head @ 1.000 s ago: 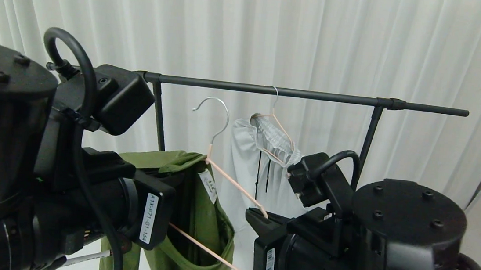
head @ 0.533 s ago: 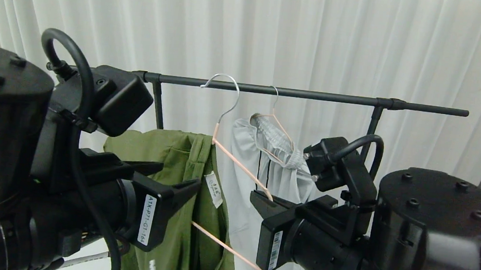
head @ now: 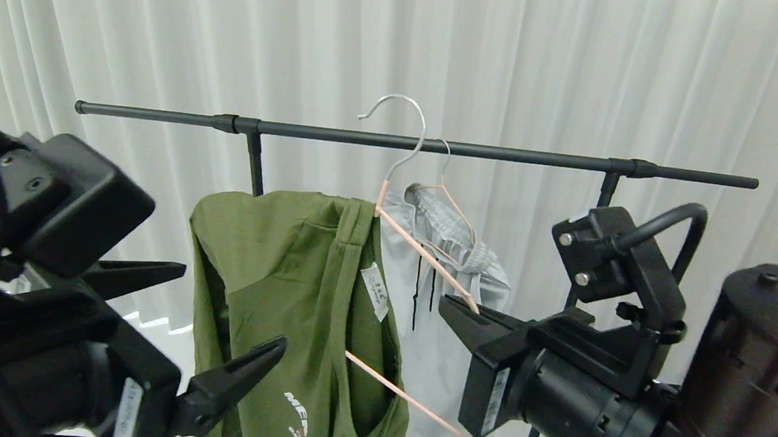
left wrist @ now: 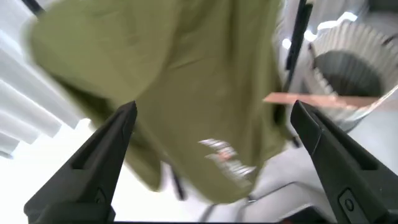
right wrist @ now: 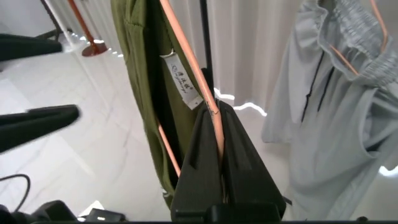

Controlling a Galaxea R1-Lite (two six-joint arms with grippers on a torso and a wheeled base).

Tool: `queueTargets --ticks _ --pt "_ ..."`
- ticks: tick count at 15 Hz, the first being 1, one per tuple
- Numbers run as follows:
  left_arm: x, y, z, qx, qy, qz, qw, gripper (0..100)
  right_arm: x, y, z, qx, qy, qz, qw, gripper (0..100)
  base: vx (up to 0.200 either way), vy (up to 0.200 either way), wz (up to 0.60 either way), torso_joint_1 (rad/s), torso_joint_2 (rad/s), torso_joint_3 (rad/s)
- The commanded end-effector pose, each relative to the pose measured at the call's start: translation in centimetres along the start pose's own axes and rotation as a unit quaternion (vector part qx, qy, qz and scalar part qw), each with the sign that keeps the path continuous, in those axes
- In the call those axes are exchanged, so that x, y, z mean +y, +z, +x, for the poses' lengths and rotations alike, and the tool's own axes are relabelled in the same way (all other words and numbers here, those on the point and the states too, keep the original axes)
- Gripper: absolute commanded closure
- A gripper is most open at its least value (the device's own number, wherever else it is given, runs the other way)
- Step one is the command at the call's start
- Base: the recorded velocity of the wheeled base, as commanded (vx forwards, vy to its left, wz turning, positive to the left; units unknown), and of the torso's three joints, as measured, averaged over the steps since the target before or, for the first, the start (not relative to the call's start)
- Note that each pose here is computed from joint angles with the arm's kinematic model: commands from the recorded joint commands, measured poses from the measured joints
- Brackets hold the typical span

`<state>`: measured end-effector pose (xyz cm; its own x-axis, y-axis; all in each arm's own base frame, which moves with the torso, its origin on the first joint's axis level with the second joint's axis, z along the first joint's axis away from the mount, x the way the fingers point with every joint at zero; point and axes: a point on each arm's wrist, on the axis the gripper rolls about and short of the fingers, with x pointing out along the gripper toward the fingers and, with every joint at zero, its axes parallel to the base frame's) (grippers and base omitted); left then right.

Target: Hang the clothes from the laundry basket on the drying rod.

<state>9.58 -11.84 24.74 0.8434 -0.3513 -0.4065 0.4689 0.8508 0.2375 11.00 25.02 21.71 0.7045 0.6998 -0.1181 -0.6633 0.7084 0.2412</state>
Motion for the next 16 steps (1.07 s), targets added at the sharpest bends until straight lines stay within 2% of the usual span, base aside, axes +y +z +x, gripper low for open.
queueTargets --ticks 1,2,4,6,7,9,11,13,14,16 --pt "1.9 -0.9 -3.1 -0.047 0.002 0.047 0.9978 0 -1.0 -0.1 -2.6 -0.003 0.009 -0.013 0.9999 100 0.000 0.000 0.00 0.000 0.00 0.000" --pt "2.1 -1.1 -3.7 -0.066 -0.023 0.068 0.9953 0 -1.2 -0.2 -3.6 -0.008 0.024 -0.013 0.9996 100 0.000 0.000 0.00 0.000 0.00 0.000" --pt "2.4 -0.7 -3.9 -0.093 -0.055 0.070 0.9917 0 -2.2 -1.2 -5.9 0.005 0.064 -0.053 0.9966 100 0.000 0.000 0.00 0.000 0.00 0.000" --pt "2.3 -0.6 -3.4 -0.092 -0.065 0.080 0.9903 0 -2.9 -1.8 -7.6 0.011 0.099 -0.089 0.9910 100 0.000 0.000 0.00 0.000 0.00 0.000" --pt "2.0 -0.5 -3.1 -0.091 -0.088 0.085 0.9883 0 -3.2 -2.5 -8.2 0.021 0.112 -0.103 0.9881 100 0.000 0.000 0.00 0.000 0.00 0.000" --pt "1.5 -0.6 -2.9 -0.098 -0.156 0.101 0.9776 0 -3.4 -3.7 -9.0 0.040 0.125 -0.113 0.9848 100 0.000 0.000 0.00 0.000 0.00 0.000" --pt "1.0 -1.3 -2.6 -0.099 -0.234 0.117 0.9601 0 -3.1 -4.4 -9.4 0.051 0.142 -0.118 0.9814 100 0.000 0.000 0.00 0.000 0.00 0.000" --pt "0.3 -2.4 -2.3 -0.089 -0.289 0.133 0.9440 0 -2.7 -4.5 -9.5 0.055 0.154 -0.120 0.9793 100 0.000 0.000 0.00 0.000 0.00 0.000" --pt "-0.1 -3.3 -2.0 -0.077 -0.304 0.145 0.9384 0 -2.6 -4.5 -9.6 0.054 0.156 -0.121 0.9788 100 0.000 0.000 0.00 0.000 0.00 0.000" --pt "-0.6 -4.7 -1.2 -0.046 -0.312 0.156 0.9360 0 -2.4 -4.6 -9.8 0.055 0.165 -0.123 0.9771 100 0.000 0.000 0.00 0.000 0.00 0.000"
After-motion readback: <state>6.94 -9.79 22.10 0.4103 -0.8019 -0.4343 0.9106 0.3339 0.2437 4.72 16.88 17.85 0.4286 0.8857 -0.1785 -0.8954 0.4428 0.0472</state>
